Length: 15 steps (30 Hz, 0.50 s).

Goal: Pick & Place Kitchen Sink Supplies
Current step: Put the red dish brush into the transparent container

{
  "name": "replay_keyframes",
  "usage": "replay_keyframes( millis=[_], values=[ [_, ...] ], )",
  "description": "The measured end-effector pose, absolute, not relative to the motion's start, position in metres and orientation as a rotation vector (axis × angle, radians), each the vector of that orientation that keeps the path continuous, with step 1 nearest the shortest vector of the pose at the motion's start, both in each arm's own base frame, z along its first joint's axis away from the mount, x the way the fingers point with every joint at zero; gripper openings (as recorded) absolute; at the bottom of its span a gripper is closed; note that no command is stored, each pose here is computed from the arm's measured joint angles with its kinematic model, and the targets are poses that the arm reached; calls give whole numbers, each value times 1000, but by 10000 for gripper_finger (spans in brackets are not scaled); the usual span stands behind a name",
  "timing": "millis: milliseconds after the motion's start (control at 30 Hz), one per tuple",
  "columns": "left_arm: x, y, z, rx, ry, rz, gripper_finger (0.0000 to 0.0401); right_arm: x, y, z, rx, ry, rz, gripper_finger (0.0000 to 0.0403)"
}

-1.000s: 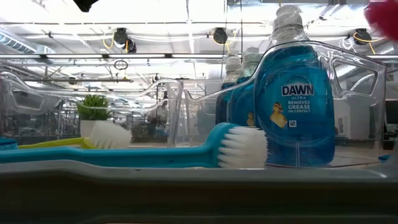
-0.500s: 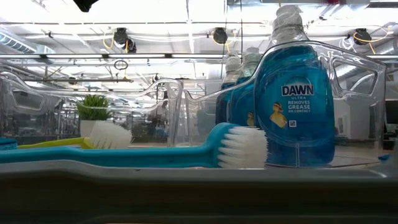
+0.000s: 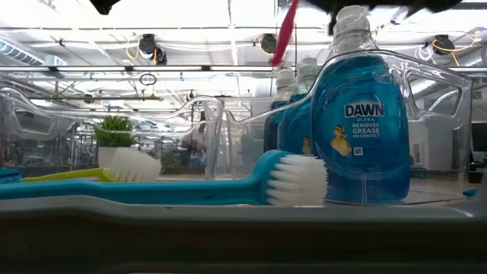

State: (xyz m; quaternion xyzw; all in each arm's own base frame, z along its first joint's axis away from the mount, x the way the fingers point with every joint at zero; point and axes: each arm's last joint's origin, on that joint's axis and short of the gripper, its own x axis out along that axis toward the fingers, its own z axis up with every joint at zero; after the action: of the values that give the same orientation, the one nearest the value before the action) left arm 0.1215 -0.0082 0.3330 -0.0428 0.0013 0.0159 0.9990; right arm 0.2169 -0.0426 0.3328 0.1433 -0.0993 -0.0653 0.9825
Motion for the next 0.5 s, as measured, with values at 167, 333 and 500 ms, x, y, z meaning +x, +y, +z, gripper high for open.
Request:
replay_keyframes(
  millis=[167, 333, 500],
  values=[
    [122, -8, 333, -86, 3, 32, 397, 243, -99, 319, 406, -112, -177, 32],
    [122, -8, 333, -86, 3, 32, 397, 260, -128, 296, 430, -70, -207, 35],
    [122, -8, 333, -86, 2, 32, 397, 266, -137, 286, 419, -59, -230, 84]
  ],
)
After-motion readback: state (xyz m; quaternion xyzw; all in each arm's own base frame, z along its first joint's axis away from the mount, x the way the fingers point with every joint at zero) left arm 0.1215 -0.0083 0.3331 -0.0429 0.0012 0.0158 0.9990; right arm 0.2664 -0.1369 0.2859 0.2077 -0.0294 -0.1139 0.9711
